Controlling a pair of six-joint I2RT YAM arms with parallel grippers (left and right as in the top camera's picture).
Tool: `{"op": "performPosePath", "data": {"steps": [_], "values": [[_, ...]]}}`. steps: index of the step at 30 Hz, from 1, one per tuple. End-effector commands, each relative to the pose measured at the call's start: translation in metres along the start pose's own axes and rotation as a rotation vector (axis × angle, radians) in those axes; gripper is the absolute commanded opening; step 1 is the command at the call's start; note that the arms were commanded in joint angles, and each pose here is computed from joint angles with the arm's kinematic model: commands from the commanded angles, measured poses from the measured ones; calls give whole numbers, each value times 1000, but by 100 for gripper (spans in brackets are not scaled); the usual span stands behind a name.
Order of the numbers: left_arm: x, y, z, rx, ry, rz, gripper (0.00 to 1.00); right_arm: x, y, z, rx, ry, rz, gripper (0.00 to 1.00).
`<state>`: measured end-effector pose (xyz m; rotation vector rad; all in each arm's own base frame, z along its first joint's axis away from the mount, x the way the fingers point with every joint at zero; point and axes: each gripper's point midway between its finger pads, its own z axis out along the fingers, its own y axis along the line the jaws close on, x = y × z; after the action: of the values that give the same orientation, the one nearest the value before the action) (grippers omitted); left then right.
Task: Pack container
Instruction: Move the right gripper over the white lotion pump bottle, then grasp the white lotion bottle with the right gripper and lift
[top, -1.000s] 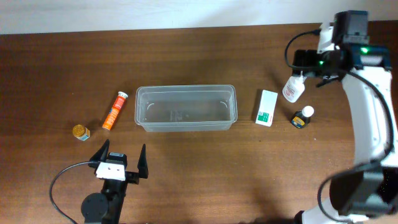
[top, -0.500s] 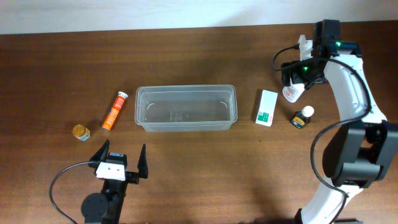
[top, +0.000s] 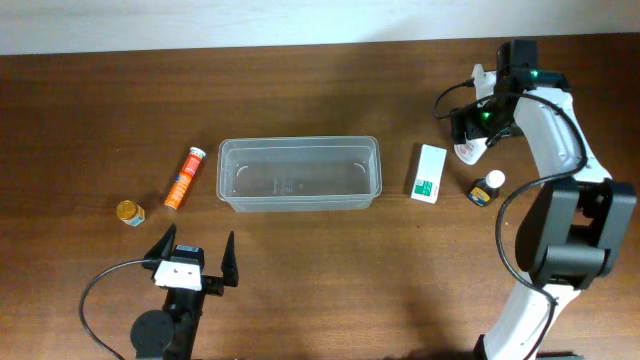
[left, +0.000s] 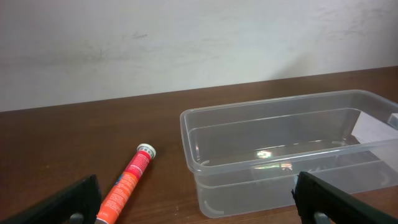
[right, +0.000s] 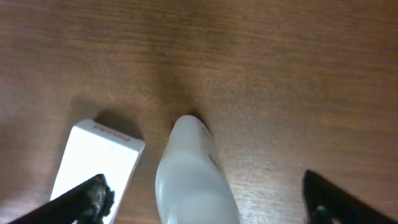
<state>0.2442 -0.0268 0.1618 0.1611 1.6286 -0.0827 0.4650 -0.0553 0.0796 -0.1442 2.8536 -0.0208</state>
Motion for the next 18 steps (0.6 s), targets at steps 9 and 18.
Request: {"op": "performPosePath", "data": {"steps": [9,18], "values": [[2,1,0,-4,-1,16,99,9,-3,20,-17,35,6,38],[2,1,0,-4,-1,16,99,3,-4,13,-14,24,18,24]]}}
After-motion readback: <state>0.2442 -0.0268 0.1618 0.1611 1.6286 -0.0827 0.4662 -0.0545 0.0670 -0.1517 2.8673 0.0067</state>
